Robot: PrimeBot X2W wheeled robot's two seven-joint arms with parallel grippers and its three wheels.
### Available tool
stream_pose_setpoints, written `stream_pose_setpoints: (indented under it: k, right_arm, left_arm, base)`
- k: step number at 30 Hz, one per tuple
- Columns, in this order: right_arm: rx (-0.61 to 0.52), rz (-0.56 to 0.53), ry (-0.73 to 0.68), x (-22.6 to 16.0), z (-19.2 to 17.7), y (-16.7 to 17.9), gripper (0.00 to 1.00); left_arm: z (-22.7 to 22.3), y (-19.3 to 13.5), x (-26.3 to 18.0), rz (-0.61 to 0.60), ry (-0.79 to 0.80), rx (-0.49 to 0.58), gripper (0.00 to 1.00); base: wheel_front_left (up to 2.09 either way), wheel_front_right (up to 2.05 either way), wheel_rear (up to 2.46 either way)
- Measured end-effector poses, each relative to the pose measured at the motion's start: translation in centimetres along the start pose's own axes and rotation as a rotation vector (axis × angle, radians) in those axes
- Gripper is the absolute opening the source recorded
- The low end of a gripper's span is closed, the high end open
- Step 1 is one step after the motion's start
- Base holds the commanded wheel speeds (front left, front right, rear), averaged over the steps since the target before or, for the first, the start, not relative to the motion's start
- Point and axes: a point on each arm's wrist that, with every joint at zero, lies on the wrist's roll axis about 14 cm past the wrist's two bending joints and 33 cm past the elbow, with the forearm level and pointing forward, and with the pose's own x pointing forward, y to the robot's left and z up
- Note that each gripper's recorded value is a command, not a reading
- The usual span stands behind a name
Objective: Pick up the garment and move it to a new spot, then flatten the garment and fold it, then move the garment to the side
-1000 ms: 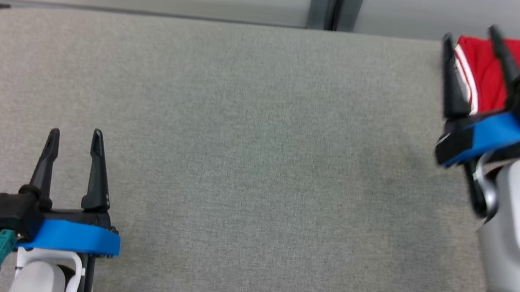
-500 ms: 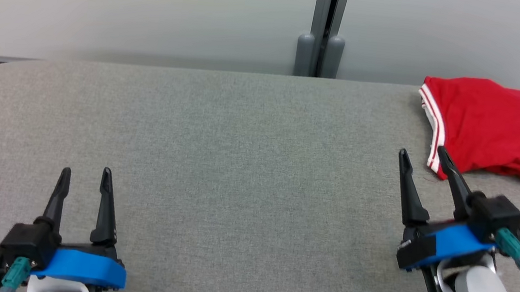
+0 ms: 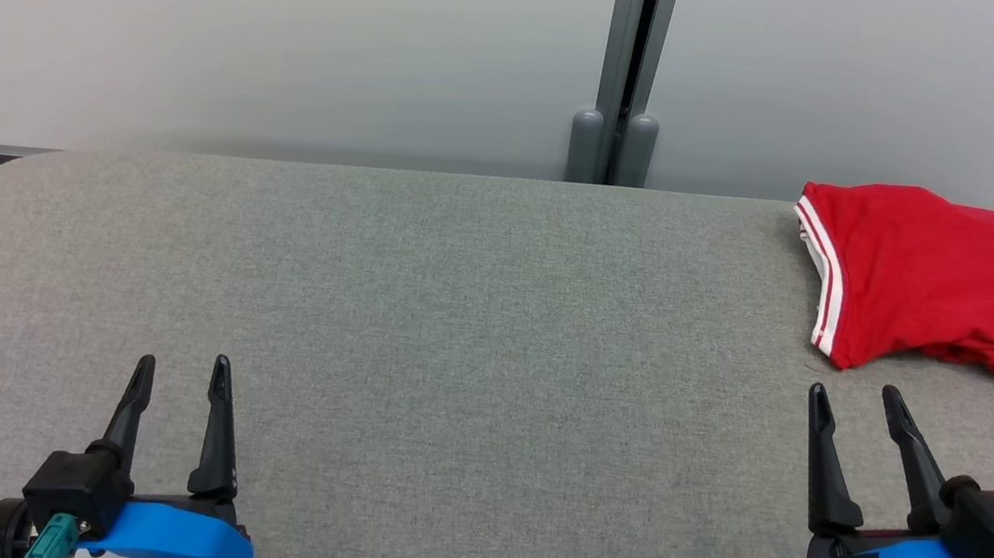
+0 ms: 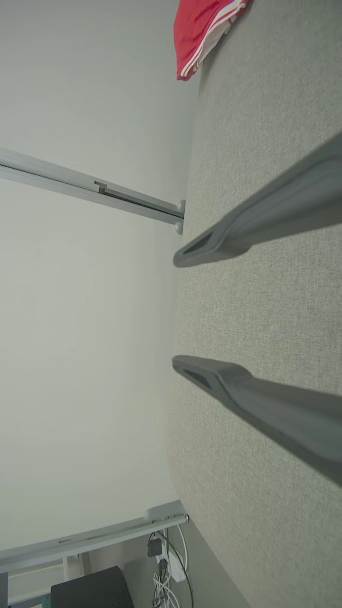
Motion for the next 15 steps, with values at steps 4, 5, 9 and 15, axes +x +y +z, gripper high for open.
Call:
stream_pose_setpoints:
  k: [4, 5, 9, 15]
  right_arm:
    - [0.012, -0.009, 0.001, -0.6, 0.21, -0.21, 1.0]
    - [0.014, -0.012, 0.005, -0.69, 0.17, -0.29, 1.0]
    - [0.018, -0.013, 0.008, -0.74, 0.19, -0.3, 1.0]
    - [0.019, -0.016, 0.012, -0.78, 0.09, -0.39, 0.0]
  left_arm:
    - [-0.21, -0.22, -0.29, -0.004, 0.01, 0.0, 1.0]
    - [-0.21, -0.28, -0.29, -0.006, 0.011, 0.0, 1.0]
    - [-0.18, -0.36, -0.28, -0.007, 0.01, -0.006, 1.0]
    - [-0.03, -0.36, -0.2, -0.011, 0.006, -0.004, 0.0]
  base:
    - [0.0, 0.0, 0.0]
    - [0.0, 0.0, 0.0]
    - [0.0, 0.0, 0.0]
    - [0.0, 0.0, 0.0]
